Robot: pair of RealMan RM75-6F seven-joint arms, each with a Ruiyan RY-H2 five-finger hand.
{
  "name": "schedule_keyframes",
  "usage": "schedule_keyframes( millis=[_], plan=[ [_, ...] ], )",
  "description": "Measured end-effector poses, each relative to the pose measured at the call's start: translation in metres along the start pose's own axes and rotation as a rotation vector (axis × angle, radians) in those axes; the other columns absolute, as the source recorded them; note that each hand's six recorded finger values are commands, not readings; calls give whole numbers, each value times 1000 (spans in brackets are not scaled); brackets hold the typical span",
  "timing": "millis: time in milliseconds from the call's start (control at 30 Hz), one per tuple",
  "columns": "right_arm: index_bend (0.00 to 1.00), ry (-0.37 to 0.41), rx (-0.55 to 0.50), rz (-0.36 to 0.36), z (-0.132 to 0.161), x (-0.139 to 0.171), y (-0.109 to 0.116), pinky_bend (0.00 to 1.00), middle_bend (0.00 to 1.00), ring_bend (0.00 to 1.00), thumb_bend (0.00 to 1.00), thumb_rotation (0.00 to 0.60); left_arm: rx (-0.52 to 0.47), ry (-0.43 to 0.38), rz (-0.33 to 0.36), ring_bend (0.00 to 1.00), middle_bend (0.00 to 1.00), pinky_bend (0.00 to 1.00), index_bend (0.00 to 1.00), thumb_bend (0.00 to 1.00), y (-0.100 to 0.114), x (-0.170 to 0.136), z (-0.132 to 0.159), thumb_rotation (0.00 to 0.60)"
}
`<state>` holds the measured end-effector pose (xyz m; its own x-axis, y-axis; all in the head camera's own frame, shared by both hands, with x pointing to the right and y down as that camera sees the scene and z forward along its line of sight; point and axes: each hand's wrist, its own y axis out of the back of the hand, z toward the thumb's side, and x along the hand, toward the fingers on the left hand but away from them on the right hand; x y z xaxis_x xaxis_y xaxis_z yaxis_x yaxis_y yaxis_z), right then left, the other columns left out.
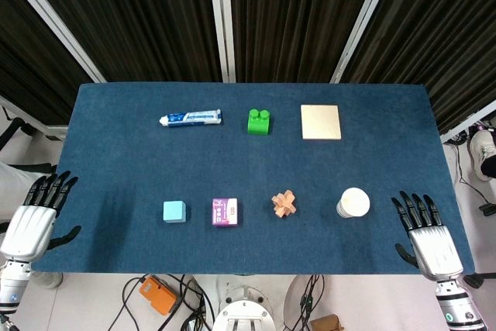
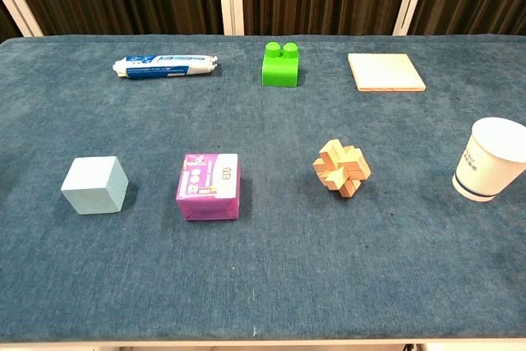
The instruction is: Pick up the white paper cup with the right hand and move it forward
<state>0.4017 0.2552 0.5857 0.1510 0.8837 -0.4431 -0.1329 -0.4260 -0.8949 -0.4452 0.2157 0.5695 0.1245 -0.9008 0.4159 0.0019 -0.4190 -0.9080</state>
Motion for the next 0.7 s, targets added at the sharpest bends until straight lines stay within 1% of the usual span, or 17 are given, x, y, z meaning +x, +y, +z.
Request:
schedule_keyframes(
  millis=[200, 300, 367, 500, 700],
  plan=[
    [0, 3, 2, 14, 1, -4, -3, 0, 0, 0, 377, 600, -5, 2, 0, 0, 0, 11, 0, 148, 0, -1, -1, 600],
    [0, 17, -9, 25, 4, -11, -5, 0, 0, 0, 377, 600, -9, 0, -2, 0, 0, 11, 0, 148, 1, -1, -1, 600],
    [0, 30, -23, 35, 6, -19, -5, 0, 0, 0, 377, 600, -14, 1, -1, 0, 0, 11, 0, 148, 2, -1, -2, 600],
    [0, 64, -18, 61, 14, -40, -4, 0, 0, 0, 377, 600, -13, 5, 1, 0, 0, 11, 0, 148, 3, -1, -3, 600],
    [0, 124, 11, 160, 34, -81, -10, 3, 0, 0, 377, 600, -13, 12, 3, 0, 0, 11, 0, 152, 3, -1, -4, 600]
  ],
)
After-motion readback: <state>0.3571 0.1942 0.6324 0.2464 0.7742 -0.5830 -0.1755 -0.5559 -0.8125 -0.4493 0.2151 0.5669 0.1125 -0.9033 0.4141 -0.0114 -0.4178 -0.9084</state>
